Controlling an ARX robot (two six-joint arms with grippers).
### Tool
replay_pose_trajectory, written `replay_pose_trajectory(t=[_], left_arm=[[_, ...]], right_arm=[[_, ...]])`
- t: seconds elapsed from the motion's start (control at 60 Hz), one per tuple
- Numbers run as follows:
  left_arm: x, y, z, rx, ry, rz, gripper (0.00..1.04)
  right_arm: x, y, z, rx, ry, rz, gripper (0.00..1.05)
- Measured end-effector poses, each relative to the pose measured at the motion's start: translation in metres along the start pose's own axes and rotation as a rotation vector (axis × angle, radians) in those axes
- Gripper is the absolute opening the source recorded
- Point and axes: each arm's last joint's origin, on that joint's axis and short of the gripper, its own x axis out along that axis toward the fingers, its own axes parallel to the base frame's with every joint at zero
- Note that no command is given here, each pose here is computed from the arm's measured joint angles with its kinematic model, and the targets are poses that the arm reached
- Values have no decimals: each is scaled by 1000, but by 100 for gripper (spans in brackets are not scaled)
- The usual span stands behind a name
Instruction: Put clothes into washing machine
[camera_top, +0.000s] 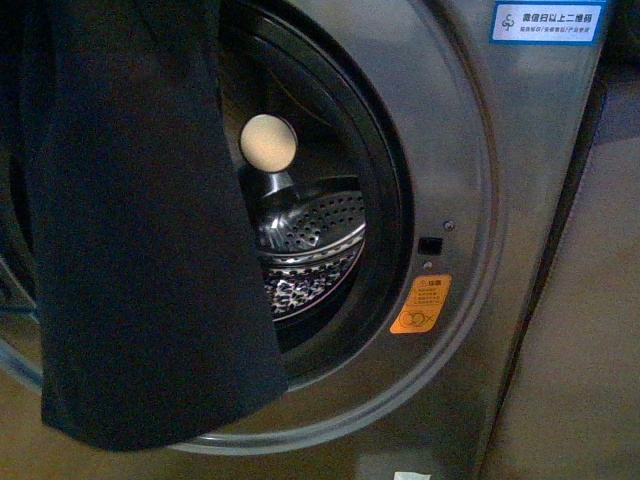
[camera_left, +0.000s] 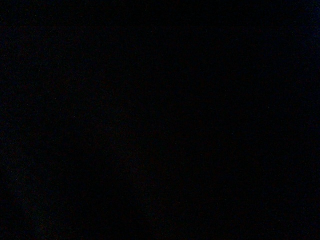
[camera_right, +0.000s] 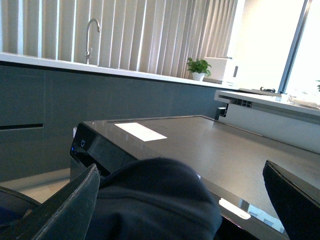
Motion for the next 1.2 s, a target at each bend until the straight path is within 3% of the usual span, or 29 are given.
replay_pose_trajectory(t=[0.183, 0.367, 0.617, 0.833, 1.0, 1.2], left_arm=[[-34, 15, -30, -8, 53, 0, 13], [-47, 33, -56, -20, 118, 43, 13], [-45, 47, -80, -20, 155, 64, 13], [-40, 52, -106, -22, 207, 80, 13], [-36, 54, -127, -15, 254, 93, 13], [-28, 58, -155, 0, 322, 127, 13]], right_arm=[[0, 0, 1, -4, -3, -9, 97], [-15, -1, -6, -63, -65, -302, 97], [-104, -23, -71, -37, 45, -583, 97], [-166, -16, -149, 97, 184, -741, 97], [-193, -7, -197, 83, 378, -735, 77], [-224, 0, -219, 67, 376, -748, 51]])
